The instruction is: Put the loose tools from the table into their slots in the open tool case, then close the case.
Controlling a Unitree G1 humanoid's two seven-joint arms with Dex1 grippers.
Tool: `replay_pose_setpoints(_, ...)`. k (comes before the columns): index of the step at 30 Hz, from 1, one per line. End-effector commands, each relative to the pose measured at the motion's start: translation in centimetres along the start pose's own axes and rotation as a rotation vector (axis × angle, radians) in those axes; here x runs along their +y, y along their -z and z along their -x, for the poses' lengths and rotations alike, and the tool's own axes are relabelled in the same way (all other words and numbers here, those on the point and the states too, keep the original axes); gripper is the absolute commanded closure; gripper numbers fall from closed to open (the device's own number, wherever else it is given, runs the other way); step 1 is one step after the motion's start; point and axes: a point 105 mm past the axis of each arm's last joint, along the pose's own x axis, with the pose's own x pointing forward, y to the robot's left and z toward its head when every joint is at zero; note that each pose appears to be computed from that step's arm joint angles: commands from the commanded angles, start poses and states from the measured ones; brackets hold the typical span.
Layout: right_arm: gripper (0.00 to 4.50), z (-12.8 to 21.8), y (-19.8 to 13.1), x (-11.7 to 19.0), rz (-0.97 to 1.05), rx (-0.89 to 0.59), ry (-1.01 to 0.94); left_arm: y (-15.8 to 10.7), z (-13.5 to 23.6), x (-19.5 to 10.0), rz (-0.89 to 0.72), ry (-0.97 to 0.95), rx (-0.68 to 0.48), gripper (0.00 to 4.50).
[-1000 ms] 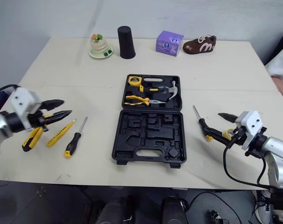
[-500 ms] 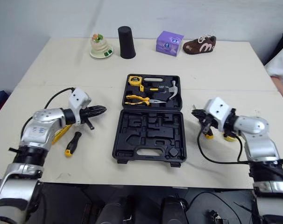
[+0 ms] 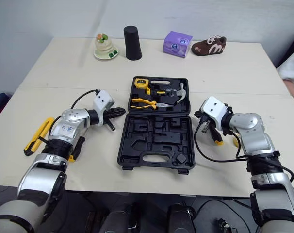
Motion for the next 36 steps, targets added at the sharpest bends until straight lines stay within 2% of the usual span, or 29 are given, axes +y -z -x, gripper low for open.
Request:
replay_pose_setpoints(1, 4.44, -1.0, -1.1, 0.6, 0.028, -0.031, -0.038, -0.7, -0.8, -0.4, -0.020, 0.026, -0.009, 4.50)
replay_pose_setpoints(9, 4.44, -1.6, -1.2, 1.2, 0.007, -0.039, -0.062, -0.9, -1.5, -1.5, -0.040, 0.080, -0.032, 4.50)
replay_pose_setpoints(14, 4.44, -1.1, -1.4, 1.9, 0.003, -0.043, -0.105, -1.2, -0.5, -2.9, -0.055, 0.181, -0.048, 4.50)
replay_pose_setpoints(20, 4.44, -0.5, -1.4, 2.9, -0.006, -0.045, -0.133, -1.6, 0.4, -3.9, -0.060, 0.199, -0.070, 4.50)
replay_pose_setpoints(28, 4.44, 0.7, -2.1, 5.7, 0.025, -0.077, -0.264, -2.5, 2.0, -6.4, -0.107, 0.272, -0.069, 4.50)
replay_pose_setpoints(36, 4.44, 2.3, -1.2, 7.6, -0.037, -0.006, -0.312, -1.3, 3.9, -8.8, -0.070, 0.290, -0.026, 4.50)
